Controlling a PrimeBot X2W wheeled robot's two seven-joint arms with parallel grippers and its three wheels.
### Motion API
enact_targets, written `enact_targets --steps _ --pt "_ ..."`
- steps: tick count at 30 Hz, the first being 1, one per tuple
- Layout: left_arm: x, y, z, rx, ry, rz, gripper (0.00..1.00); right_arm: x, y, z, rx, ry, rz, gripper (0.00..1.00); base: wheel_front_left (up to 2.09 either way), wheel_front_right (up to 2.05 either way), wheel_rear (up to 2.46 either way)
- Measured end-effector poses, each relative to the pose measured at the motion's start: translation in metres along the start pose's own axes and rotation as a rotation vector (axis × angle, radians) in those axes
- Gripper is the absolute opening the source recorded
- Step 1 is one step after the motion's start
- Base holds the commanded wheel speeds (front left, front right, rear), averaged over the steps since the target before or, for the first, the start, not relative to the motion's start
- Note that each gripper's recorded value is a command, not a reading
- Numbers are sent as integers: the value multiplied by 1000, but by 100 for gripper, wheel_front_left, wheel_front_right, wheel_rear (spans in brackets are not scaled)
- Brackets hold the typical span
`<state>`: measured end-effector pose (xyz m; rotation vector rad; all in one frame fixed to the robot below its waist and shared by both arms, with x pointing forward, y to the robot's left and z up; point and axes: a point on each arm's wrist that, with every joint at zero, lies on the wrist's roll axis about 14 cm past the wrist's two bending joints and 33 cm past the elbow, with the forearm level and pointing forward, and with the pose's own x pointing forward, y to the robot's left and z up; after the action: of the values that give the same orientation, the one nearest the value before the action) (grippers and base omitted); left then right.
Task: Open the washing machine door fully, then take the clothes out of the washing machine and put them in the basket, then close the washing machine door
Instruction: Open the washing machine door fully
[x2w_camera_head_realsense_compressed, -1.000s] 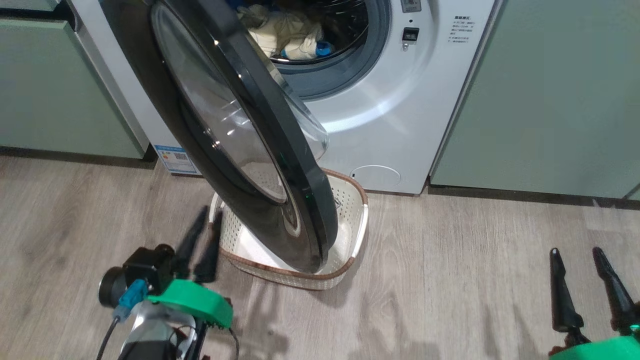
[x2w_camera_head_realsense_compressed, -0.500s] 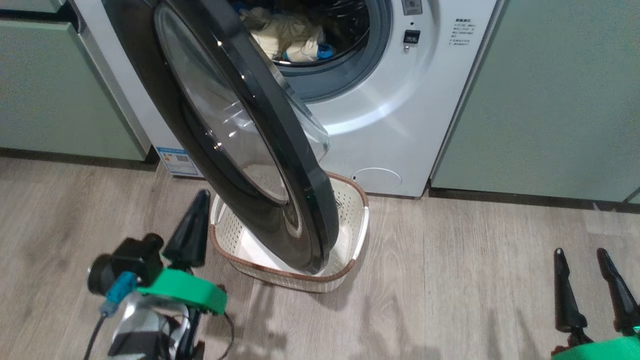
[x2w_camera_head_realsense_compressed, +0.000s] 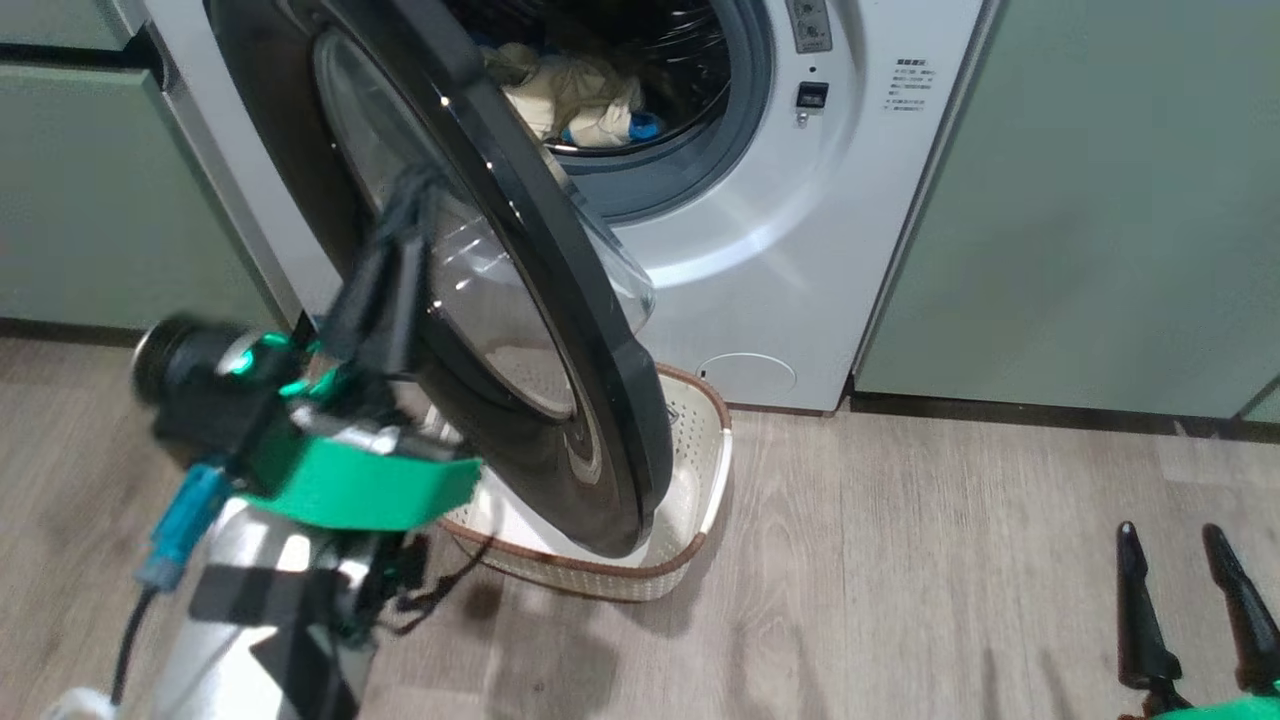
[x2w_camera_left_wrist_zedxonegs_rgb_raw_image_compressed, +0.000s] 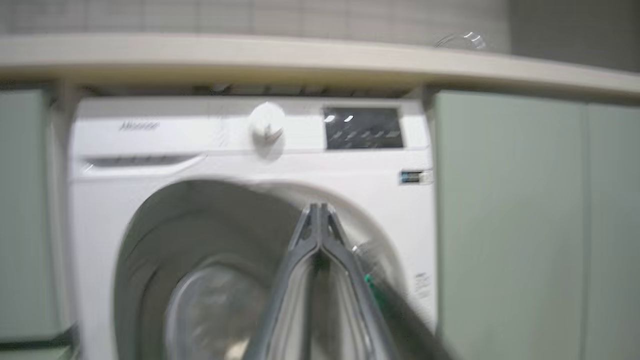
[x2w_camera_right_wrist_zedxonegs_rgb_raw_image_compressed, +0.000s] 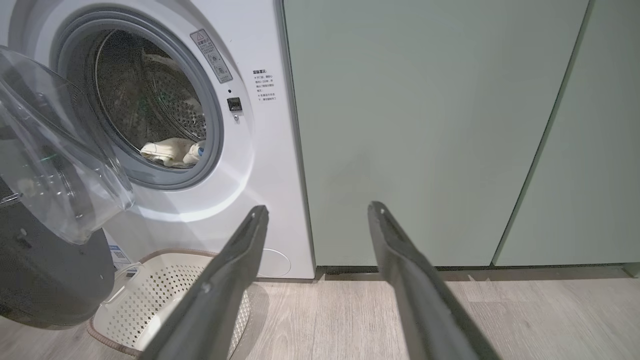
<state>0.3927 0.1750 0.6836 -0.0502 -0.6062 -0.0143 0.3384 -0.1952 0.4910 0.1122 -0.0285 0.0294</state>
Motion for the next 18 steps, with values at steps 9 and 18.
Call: enact_targets --steps 9,18 --pt "9 -104 30 -155 0 -328 0 -5 -5 9 -12 -29 -25 100 0 0 0" --pt "-24 -151 -13 -251 221 -455 0 -18 -12 9 -13 -25 -58 100 0 0 0"
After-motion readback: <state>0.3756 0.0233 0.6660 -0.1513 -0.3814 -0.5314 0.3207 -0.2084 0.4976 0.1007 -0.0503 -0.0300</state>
